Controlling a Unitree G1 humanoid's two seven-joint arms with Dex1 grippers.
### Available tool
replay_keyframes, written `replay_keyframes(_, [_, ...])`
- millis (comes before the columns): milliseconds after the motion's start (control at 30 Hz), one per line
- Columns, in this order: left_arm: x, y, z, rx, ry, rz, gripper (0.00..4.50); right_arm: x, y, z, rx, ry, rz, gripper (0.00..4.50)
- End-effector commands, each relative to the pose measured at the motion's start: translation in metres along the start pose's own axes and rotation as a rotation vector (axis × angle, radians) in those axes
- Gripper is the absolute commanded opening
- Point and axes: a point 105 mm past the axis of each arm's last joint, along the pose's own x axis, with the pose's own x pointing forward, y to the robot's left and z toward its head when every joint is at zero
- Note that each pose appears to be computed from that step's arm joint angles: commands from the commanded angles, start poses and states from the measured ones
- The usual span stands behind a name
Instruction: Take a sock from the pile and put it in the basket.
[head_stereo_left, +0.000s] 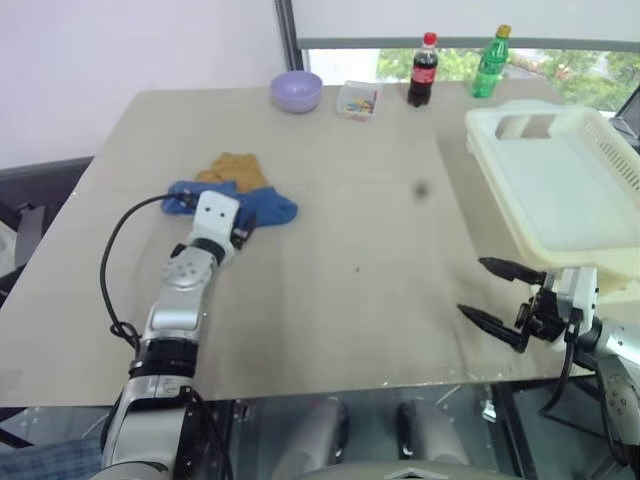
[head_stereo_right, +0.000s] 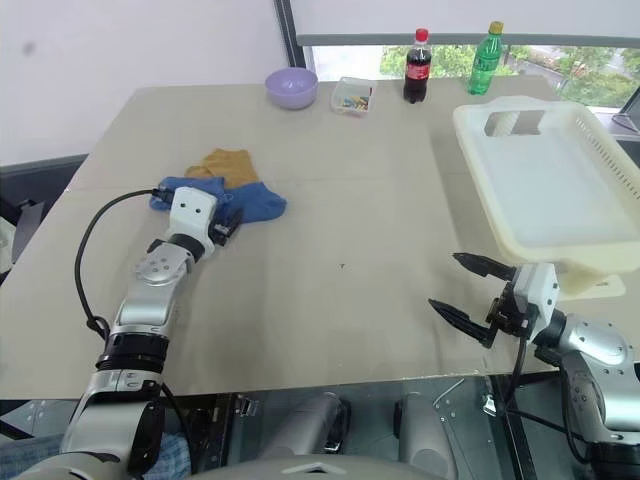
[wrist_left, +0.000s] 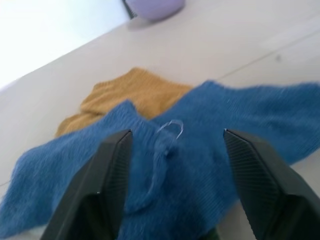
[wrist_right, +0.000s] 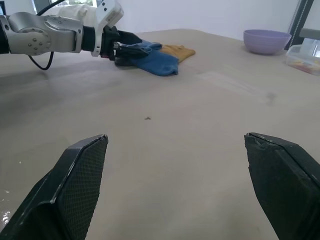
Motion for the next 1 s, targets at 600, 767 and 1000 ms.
replay_keyframes(600, [-0.005, 0.006, 0.023, -0.019, -0.115, 0.032, 0.02, -0.005, 0.002, 0.004, -0.025, -0.02, -0.004, 4.5])
replay_keyframes(767, [-0.01, 0.001, 0.016, -0.031, -0.095, 0.002, 0.02, -0.005, 0.002, 0.003, -0.025, -0.017, -0.003, 4.5])
replay_keyframes(1000, [-0.009, 0.001, 0.02, -0.033, -0.103, 0.019, 2.34, -0.006, 0.002, 0.001, -0.023, -0.011, 0.001, 4.5])
